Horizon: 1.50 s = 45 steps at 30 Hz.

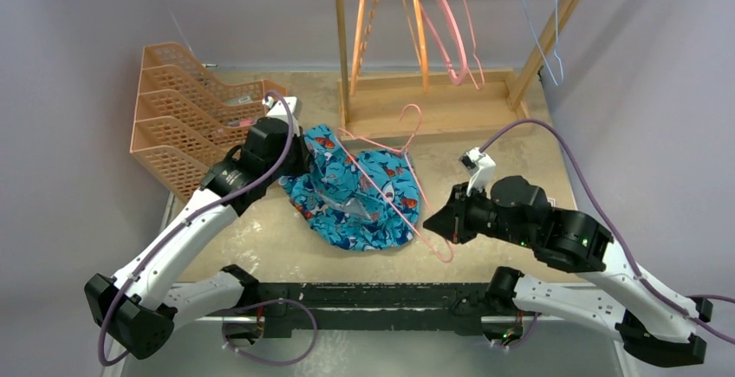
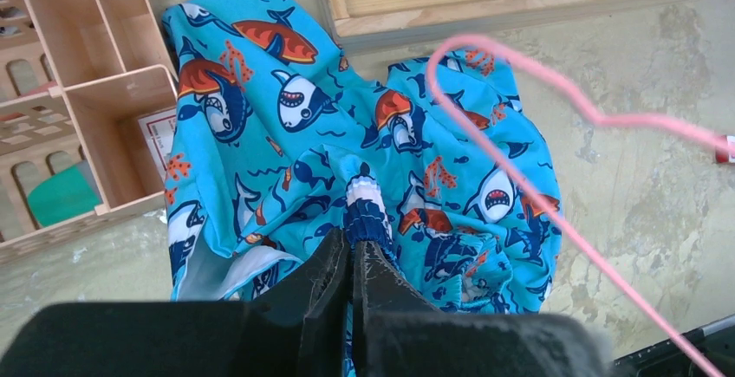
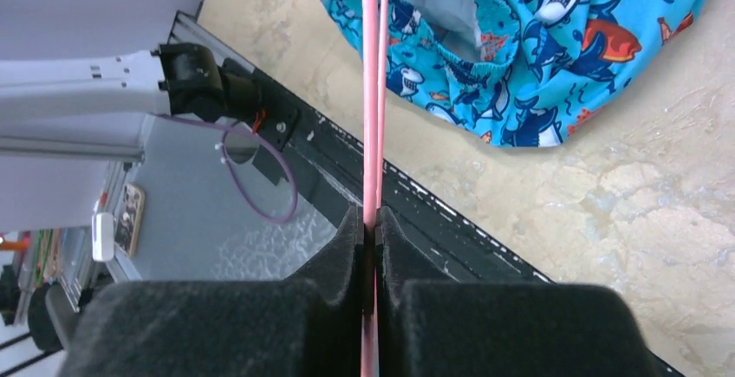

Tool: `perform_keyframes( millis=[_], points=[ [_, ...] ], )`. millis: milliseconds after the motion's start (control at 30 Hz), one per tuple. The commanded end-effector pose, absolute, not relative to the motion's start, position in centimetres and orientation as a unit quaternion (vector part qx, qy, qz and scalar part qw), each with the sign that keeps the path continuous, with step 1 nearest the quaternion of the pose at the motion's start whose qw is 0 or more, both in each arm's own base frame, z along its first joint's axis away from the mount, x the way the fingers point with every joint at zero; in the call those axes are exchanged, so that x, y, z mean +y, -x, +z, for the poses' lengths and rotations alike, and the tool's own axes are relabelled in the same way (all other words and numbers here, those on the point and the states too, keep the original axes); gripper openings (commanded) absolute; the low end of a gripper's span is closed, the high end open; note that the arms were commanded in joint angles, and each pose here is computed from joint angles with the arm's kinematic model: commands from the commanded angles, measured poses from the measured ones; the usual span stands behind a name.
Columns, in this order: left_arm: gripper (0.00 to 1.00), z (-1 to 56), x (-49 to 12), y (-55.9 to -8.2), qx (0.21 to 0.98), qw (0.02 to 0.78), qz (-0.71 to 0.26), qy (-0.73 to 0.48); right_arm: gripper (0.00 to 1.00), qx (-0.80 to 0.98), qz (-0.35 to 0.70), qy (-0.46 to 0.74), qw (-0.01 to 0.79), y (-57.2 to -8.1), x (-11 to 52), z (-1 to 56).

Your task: Place the shorts on the hanger

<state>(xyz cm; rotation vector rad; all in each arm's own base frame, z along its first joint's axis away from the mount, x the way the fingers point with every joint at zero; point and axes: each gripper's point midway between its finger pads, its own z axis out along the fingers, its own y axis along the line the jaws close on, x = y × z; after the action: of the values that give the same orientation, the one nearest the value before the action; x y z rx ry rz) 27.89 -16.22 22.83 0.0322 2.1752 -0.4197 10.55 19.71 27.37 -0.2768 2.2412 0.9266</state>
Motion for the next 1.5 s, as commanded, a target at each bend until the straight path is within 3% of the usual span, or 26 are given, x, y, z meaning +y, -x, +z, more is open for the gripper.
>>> perform_keyframes(
  millis=[0, 167, 667, 867, 1067, 1467],
  points=[
    [0.00, 25.5, -15.8, -29.2, 0.867, 0.472, -0.159, -0.005, 0.00, 0.854, 0.369, 0.151, 0.333, -9.1, 19.4, 28.2],
    [0.00, 25.4, -16.2, -29.6, 0.874, 0.458, -0.161, 0.003, 0.00, 0.824, 0.420, 0.185, 0.331, -7.1, 19.5, 29.9],
    [0.00, 26.6, -16.7, -30.6, 0.865, 0.471, -0.174, 0.023, 0.00, 0.807, 0.427, 0.255, 0.319, -5.2, 18.8, 29.6],
    [0.00, 27.8, -17.5, -30.1, 0.859, 0.468, -0.205, 0.018, 0.00, 0.821, 0.395, 0.257, 0.322, -6.9, 19.9, 28.1],
    [0.00, 29.3, -17.7, -29.1, 0.853, 0.473, -0.220, -0.006, 0.00, 0.860, 0.296, 0.232, 0.346, -10.5, 19.4, 26.2],
    [0.00, 28.7, -16.5, -29.0, 0.864, 0.470, -0.183, -0.015, 0.00, 0.839, 0.321, 0.235, 0.371, -9.9, 18.7, 29.9]
  ],
)
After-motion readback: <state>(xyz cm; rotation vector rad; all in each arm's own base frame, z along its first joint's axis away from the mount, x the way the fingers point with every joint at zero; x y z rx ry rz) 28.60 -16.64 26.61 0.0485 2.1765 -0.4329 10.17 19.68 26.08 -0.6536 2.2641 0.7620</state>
